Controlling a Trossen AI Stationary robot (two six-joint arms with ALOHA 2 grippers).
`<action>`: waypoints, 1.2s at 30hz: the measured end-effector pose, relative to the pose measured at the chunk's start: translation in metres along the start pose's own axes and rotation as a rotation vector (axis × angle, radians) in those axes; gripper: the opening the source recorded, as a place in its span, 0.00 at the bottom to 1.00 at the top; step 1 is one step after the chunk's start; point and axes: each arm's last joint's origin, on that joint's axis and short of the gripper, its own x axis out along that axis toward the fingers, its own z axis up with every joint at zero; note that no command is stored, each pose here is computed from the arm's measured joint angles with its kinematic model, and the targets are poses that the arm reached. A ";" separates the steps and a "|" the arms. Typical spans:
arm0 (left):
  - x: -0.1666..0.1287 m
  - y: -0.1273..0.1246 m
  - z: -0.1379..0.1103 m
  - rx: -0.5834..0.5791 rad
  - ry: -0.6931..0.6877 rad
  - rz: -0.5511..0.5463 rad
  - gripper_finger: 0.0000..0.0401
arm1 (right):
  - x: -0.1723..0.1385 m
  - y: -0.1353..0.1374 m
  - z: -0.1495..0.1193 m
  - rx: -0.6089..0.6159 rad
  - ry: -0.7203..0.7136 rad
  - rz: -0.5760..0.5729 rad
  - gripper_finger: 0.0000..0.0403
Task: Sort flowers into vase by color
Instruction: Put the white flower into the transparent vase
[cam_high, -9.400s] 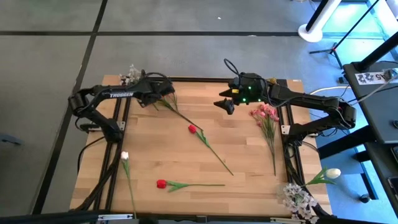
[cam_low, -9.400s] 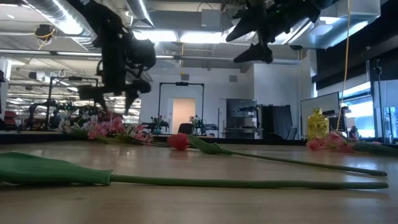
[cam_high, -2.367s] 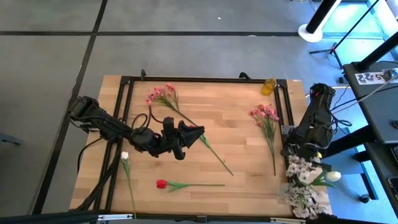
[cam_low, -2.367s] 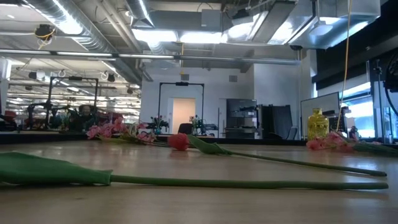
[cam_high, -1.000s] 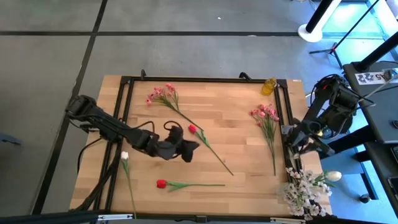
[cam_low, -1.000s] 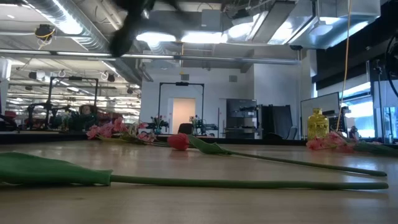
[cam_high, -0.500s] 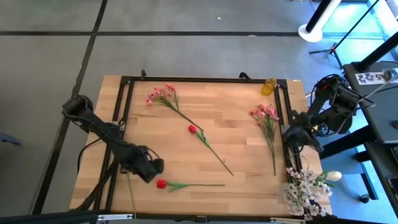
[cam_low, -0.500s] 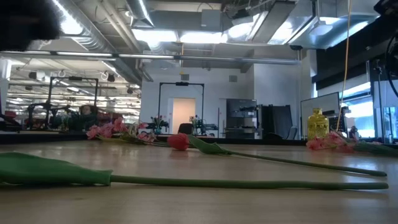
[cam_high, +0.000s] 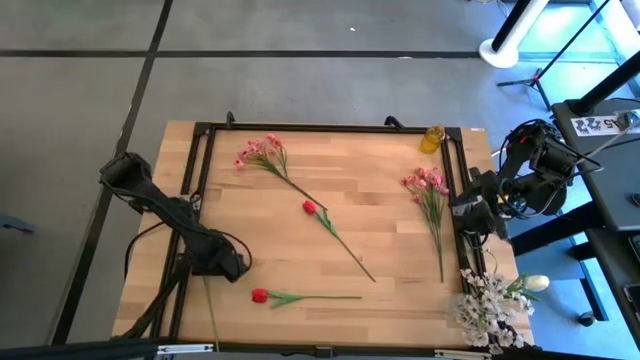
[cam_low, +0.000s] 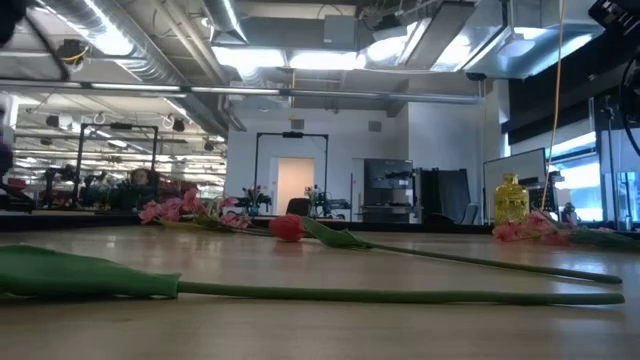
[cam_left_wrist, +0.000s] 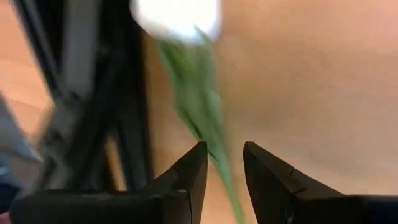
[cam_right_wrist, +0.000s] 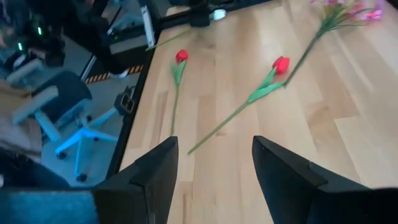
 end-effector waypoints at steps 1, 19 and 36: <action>0.005 0.002 0.004 0.003 0.009 0.026 0.25 | 0.000 0.000 0.000 0.019 -0.009 -0.008 0.51; 0.030 0.003 0.026 0.129 0.090 0.056 0.14 | 0.010 0.013 0.003 0.066 -0.042 -0.061 0.51; -0.149 -0.058 -0.044 0.255 -0.633 -1.079 0.02 | 0.008 0.014 0.013 0.020 -0.237 -0.142 0.51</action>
